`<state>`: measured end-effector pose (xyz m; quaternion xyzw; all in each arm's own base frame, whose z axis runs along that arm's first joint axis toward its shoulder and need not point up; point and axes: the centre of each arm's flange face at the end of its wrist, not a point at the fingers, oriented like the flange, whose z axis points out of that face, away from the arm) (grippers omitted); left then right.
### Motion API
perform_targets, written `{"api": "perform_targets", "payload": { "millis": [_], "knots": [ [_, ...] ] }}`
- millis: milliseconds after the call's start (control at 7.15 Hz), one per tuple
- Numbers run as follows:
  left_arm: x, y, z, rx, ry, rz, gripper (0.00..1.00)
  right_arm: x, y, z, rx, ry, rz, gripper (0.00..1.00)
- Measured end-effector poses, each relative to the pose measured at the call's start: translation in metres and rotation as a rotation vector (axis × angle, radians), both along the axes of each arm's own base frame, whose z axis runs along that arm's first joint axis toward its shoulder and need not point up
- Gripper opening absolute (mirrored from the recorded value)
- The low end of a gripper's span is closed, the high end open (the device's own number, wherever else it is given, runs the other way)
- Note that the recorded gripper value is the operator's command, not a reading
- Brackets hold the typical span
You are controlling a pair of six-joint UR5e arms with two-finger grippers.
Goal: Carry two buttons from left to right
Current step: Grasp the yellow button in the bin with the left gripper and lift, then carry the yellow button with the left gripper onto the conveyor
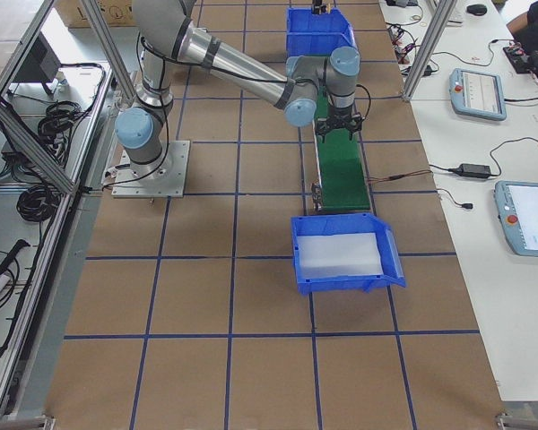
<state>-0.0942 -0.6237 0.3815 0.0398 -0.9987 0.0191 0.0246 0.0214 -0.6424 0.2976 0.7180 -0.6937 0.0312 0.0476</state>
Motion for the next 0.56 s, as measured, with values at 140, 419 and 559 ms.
{"api": "perform_targets", "payload": {
  "millis": [140,419,559],
  "knots": [
    [-0.034,0.004,0.006,-0.008,0.028,0.046,0.20,0.000,0.000,0.000,0.000,0.001,-0.002,0.99],
    [-0.091,0.008,-0.013,0.018,0.111,0.079,0.20,0.000,0.001,-0.001,0.006,0.000,-0.024,1.00],
    [-0.116,0.003,-0.035,0.024,0.133,0.059,0.20,0.000,0.001,-0.002,0.008,-0.001,-0.039,1.00]
  ]
}}
